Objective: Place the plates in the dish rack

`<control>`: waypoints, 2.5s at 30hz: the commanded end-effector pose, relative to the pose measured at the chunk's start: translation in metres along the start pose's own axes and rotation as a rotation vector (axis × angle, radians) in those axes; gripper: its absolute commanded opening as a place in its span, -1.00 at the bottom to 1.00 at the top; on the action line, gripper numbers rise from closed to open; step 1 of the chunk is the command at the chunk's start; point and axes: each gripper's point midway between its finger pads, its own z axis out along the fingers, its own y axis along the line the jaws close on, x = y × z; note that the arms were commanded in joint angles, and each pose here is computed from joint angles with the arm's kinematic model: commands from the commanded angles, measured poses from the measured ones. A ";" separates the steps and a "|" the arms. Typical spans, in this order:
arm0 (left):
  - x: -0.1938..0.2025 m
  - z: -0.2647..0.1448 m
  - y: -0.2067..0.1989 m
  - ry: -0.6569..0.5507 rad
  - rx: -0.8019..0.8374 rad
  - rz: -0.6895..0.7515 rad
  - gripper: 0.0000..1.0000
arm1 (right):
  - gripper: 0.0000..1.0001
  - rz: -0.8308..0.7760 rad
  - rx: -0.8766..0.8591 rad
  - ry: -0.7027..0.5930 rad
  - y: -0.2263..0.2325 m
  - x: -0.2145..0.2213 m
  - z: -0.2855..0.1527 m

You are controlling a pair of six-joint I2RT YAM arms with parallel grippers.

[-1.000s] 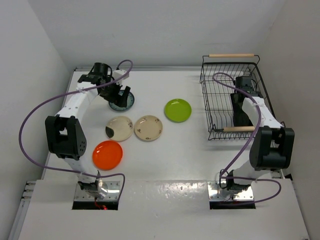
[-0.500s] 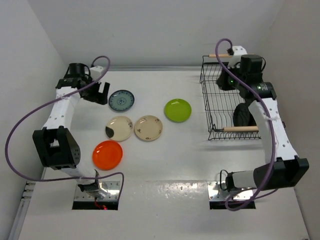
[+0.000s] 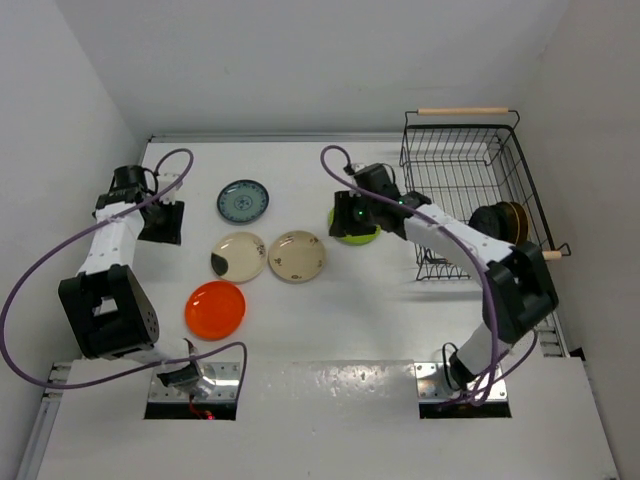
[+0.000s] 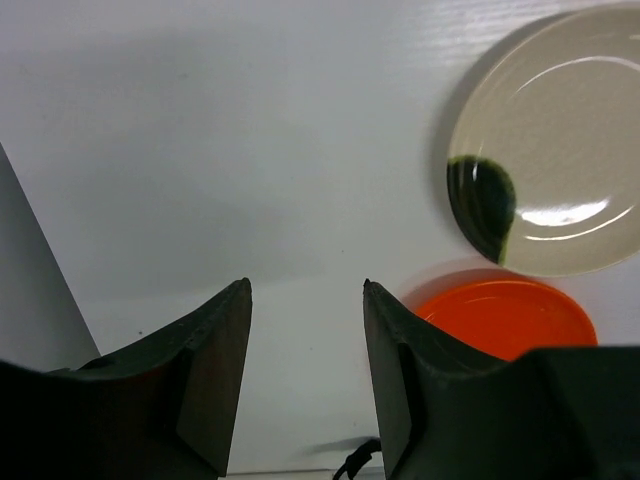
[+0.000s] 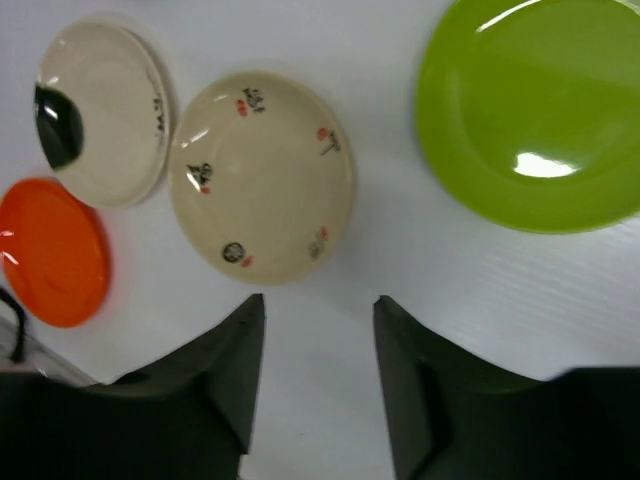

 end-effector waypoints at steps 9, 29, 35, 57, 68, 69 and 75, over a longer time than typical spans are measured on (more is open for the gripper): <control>0.017 -0.003 0.014 0.009 -0.057 -0.001 0.09 | 0.12 0.194 0.012 0.088 0.016 0.040 0.101; 0.008 -0.004 0.018 -0.015 -0.035 0.007 0.11 | -1.00 -0.204 0.131 -0.313 0.010 -0.076 -0.039; 0.000 -0.005 0.016 -0.036 -0.015 0.009 0.11 | -1.00 -0.436 0.723 -0.502 -0.094 -0.160 -0.195; 0.052 0.013 -0.022 0.113 0.150 0.190 0.43 | -1.00 -0.300 1.102 0.021 -0.311 -0.023 -0.186; 0.065 0.014 -0.028 0.144 0.188 0.225 0.46 | -1.00 -0.250 1.191 0.014 -0.311 -0.014 -0.197; 0.065 0.014 -0.028 0.144 0.188 0.225 0.46 | -1.00 -0.246 1.193 -0.005 -0.310 -0.018 -0.200; 0.061 0.013 -0.026 0.137 0.183 0.227 0.46 | -1.00 -0.281 1.217 -0.183 -0.289 -0.065 -0.232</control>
